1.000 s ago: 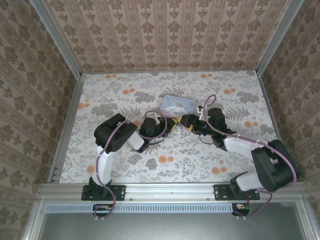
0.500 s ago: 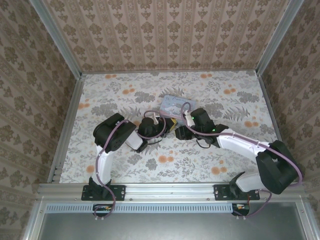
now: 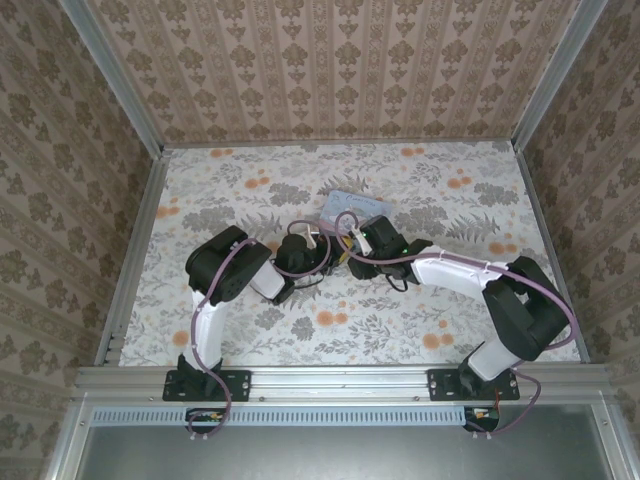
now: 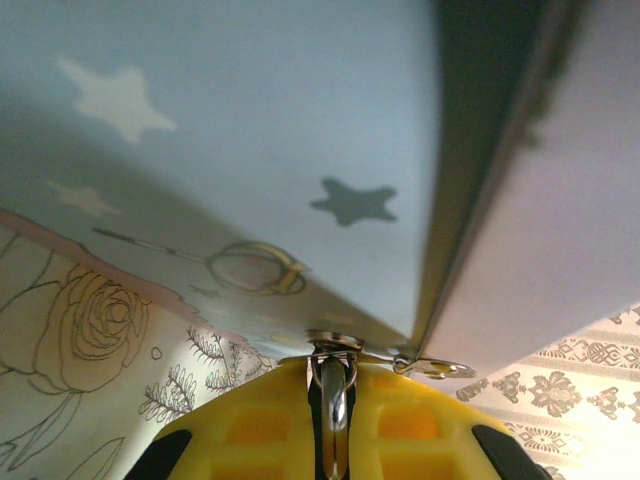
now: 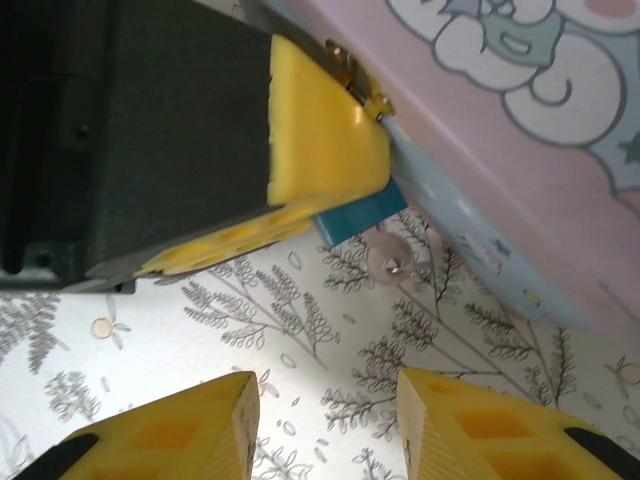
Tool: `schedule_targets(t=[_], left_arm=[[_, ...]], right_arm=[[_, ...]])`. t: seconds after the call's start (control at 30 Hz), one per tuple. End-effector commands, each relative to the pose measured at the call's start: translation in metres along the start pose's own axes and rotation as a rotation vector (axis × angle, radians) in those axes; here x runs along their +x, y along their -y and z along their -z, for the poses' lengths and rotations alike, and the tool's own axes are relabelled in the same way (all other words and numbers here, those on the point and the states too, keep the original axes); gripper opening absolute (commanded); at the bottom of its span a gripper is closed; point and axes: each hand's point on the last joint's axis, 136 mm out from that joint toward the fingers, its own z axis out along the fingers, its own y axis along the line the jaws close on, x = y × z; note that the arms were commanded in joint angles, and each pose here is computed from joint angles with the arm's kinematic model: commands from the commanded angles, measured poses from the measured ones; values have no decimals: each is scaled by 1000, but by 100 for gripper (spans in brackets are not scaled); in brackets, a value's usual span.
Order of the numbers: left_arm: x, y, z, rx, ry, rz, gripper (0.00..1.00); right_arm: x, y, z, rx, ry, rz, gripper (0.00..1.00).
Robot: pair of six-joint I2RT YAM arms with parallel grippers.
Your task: Unlock the padlock with the key
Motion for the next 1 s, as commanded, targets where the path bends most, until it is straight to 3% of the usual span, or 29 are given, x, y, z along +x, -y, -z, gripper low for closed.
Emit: schedule_targets(t=[0.0,0.47,0.73,0.97], left_arm=[[6,-13,3,-59,-34,51,0],[8,-13,1,-62,-41,65,0],[9,-16,2,-65,-42,66,0],[13,-18,2,-69,-49,67,0]], right_arm=[[-6,5,-3,63,-10,68,42],[-18,9,-22,260,-25,229,35],[-33,17,-25,352,10,234,30],[-51,25,-25,421,59,209,17]])
